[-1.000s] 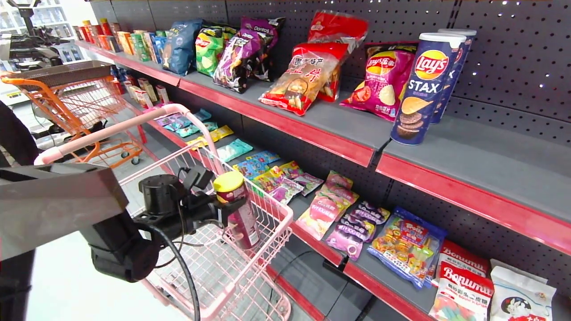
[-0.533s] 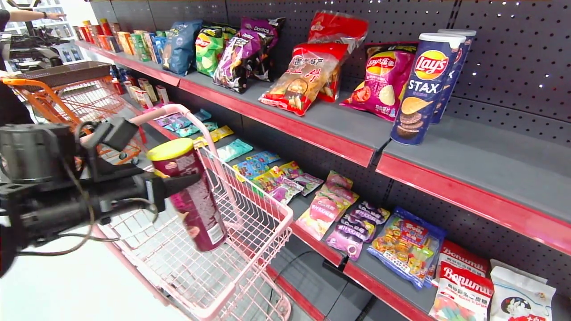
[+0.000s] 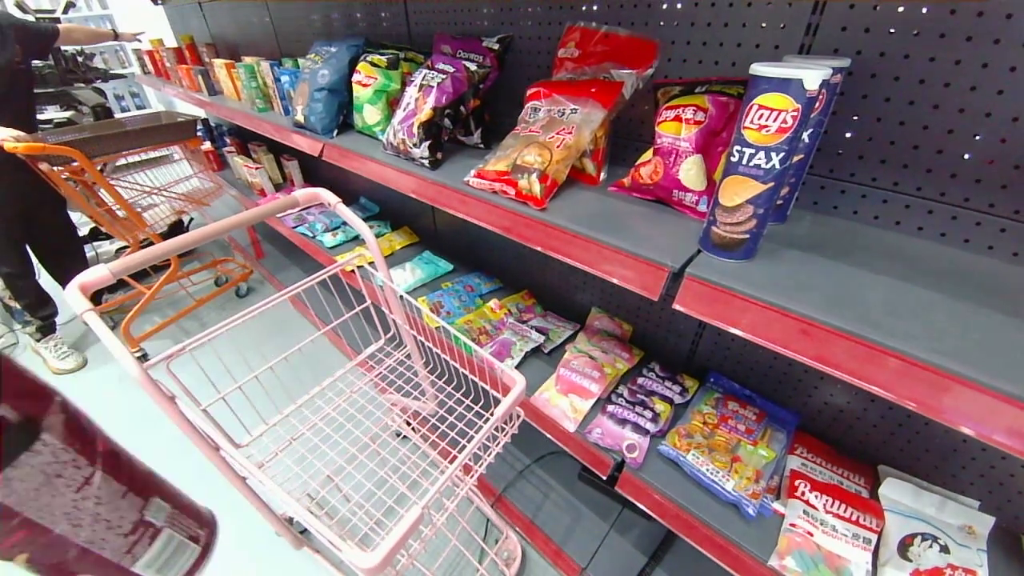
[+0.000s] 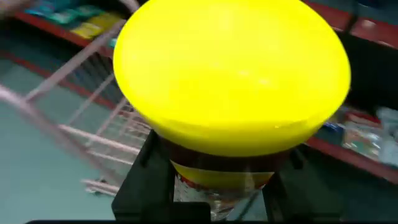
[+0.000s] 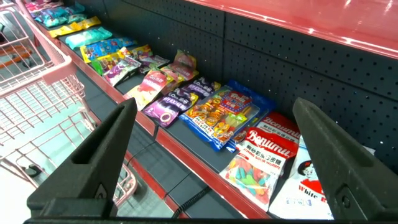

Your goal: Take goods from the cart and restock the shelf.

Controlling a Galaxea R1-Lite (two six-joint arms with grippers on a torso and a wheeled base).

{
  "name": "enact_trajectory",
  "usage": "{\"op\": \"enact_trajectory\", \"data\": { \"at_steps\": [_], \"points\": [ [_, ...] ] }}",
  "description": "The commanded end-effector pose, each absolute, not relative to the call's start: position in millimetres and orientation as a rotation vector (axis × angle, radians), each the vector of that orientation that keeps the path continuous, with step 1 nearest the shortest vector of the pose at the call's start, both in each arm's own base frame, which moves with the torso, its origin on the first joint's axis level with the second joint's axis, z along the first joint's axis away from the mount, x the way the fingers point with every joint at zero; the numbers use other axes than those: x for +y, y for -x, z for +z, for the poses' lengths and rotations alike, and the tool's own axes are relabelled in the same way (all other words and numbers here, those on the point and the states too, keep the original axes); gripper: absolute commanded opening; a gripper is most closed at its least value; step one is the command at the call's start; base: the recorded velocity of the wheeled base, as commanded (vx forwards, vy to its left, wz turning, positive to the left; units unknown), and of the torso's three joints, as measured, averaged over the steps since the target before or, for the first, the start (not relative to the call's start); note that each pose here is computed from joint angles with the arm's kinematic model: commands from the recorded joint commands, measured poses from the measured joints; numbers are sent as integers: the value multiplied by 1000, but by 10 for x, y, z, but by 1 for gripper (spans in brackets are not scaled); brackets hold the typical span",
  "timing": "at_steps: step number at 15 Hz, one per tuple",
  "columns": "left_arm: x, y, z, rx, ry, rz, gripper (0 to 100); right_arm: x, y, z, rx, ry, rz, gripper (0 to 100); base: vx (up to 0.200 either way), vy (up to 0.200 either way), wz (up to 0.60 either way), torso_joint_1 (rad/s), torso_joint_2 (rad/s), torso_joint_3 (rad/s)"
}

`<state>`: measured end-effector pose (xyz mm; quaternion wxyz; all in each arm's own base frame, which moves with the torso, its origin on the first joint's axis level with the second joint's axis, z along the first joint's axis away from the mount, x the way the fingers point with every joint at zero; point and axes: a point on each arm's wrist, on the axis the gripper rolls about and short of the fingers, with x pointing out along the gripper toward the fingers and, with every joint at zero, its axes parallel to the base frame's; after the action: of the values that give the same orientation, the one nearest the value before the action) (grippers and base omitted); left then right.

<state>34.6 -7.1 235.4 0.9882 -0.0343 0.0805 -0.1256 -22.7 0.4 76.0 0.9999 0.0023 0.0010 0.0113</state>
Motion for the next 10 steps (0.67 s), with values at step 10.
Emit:
{"op": "enact_trajectory", "data": {
  "at_steps": [10],
  "points": [
    [20, 176, 1855, 42, -47, -93, 0, 4, 227, 760, 2, -5, 23, 100, 0, 0, 0, 99, -263, -163]
  ]
}}
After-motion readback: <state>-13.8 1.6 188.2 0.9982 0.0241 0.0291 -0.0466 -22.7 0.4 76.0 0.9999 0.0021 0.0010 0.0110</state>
